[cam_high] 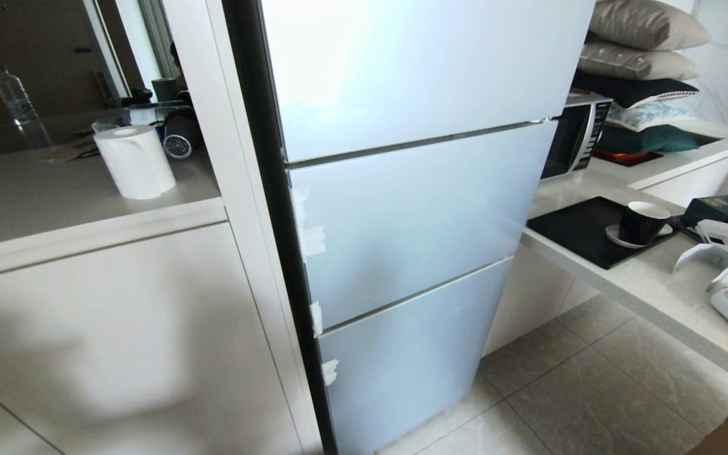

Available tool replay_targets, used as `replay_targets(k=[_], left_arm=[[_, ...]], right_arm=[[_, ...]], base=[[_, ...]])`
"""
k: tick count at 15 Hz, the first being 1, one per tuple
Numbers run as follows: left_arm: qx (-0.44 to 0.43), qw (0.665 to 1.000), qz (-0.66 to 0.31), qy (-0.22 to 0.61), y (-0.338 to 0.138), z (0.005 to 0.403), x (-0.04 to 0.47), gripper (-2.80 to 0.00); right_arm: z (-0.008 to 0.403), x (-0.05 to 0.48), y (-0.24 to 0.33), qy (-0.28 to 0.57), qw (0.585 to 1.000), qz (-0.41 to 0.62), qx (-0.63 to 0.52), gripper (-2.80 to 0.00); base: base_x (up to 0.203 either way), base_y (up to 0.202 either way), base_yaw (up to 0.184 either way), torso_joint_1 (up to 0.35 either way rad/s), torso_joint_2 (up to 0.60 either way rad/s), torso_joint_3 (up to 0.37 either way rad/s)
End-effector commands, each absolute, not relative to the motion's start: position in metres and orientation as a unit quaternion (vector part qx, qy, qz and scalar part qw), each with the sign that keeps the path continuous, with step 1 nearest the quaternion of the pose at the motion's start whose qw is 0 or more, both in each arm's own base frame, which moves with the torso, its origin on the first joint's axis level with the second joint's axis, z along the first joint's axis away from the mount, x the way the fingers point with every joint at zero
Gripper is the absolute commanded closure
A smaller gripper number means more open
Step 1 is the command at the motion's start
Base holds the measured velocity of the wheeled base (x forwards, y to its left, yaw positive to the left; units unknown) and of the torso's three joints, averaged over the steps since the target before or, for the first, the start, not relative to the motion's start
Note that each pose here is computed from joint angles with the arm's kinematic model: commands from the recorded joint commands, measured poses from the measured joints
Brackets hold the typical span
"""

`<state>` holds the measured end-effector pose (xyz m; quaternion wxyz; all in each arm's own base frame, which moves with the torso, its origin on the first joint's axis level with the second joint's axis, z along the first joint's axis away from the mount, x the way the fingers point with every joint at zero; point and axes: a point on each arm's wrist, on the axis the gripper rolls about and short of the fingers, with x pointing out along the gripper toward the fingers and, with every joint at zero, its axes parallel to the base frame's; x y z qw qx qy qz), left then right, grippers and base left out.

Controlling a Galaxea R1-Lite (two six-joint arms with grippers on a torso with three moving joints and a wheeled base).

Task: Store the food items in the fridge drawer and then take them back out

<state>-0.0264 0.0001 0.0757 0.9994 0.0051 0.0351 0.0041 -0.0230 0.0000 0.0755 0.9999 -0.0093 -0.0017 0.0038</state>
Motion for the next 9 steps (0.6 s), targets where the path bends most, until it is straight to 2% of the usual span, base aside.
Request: replay_targets(k=[1,9], left_arm=[[0.005,0.999,0.004,0.036,0.0001,0.0757,-0.0263,0.0],[0.005,0.999,0.004,0.036,0.0001,0.0757,-0.0263,0.0]], right_arm=[[0.0754,-0.0229,0.0,-0.001,1.0,0.005,-0.01,0.0],[0.0754,-0.0229,0.0001,-0.001,1.0,0.008,-0.02,0.0]], base=[[0.0,0.0,0.0,0.0,0.0,0.0],[0.0,0.0,0.0,0.0,0.0,0.0]])
